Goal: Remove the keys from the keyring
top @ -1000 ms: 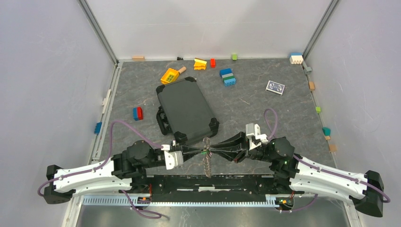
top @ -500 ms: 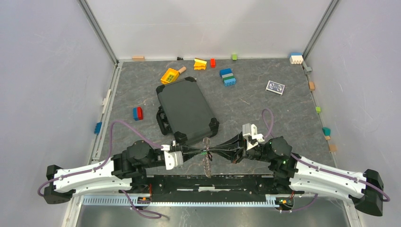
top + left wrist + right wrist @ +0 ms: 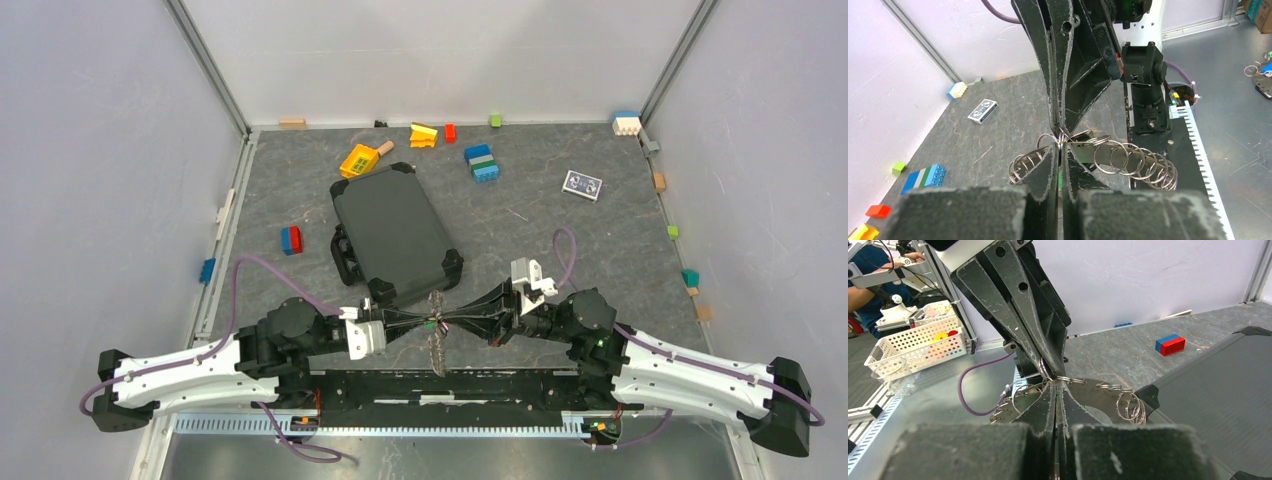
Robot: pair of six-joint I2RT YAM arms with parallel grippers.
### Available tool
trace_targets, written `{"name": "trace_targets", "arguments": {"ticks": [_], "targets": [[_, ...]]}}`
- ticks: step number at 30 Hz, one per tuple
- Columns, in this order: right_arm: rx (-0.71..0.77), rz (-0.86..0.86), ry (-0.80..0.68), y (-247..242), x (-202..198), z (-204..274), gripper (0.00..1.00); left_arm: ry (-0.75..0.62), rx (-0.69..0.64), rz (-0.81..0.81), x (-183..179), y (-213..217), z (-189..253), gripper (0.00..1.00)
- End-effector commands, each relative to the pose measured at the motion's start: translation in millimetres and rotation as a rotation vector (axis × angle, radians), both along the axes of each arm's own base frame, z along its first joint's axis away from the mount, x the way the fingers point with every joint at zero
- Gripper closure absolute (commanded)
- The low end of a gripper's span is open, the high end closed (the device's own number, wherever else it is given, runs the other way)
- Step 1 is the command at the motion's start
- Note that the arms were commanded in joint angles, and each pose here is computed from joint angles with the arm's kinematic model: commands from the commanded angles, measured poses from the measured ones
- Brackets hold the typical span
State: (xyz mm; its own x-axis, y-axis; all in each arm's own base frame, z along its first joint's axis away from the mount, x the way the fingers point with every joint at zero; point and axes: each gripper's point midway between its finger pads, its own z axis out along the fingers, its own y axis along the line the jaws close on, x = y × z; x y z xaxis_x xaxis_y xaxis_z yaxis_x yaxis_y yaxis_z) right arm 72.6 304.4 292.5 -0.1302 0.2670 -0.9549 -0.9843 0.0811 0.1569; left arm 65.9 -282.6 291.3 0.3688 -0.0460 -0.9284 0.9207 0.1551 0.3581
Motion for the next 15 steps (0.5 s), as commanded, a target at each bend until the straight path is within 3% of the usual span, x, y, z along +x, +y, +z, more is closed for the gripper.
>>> {"name": "trace_targets", "arguments": {"ticks": [1, 15], "targets": [[0.005, -0.011, 0.023, 1.4, 2.5, 3.9, 1.00, -0.037, -0.117, -0.027, -5.8, 2.4, 33.3, 0.98], [-0.047, -0.027, 0.040, 3.4, 6.2, -5.2, 1.00, -0.044, -0.123, -0.020, -5.2, 5.4, 34.4, 0.98]]}}
